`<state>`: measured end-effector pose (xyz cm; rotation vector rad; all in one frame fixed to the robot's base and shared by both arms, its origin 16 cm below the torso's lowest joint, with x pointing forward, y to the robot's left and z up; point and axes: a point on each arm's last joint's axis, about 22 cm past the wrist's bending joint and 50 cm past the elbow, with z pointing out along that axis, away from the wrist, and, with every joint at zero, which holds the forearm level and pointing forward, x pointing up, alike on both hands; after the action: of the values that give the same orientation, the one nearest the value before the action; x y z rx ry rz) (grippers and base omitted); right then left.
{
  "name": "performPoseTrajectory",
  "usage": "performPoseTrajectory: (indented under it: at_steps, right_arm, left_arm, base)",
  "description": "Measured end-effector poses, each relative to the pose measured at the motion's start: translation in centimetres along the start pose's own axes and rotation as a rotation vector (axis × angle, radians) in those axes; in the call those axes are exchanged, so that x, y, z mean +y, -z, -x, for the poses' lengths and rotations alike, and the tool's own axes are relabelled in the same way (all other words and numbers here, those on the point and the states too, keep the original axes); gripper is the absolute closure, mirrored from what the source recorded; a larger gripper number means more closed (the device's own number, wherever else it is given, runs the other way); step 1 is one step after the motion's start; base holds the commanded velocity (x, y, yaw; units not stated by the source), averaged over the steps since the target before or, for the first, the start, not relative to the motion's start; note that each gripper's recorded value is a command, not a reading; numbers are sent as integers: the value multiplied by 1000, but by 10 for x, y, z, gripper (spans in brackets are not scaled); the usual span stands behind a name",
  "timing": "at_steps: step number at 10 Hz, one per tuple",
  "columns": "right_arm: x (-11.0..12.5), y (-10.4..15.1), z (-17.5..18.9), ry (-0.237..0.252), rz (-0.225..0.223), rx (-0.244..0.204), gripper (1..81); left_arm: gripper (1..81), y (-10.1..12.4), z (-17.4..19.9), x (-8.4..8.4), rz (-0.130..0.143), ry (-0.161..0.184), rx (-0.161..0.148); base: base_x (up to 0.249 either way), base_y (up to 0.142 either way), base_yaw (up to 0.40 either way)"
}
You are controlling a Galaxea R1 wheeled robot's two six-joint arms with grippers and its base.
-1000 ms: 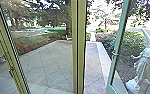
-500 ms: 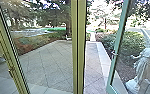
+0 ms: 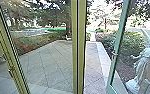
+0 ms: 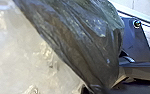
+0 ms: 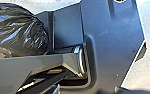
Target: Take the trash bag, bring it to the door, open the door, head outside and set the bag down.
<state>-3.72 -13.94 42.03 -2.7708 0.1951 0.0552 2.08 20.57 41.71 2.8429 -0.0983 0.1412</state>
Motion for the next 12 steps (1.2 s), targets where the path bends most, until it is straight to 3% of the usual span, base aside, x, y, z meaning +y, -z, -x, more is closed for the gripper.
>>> performPoseTrajectory:
  at_steps: [12]
  right_arm:
    - [-9,-2,-1,7,-11,12,10]
  left_arm:
    - [811,0,7,2,3,-2,-7]
  base:
    - [0,0,-25]
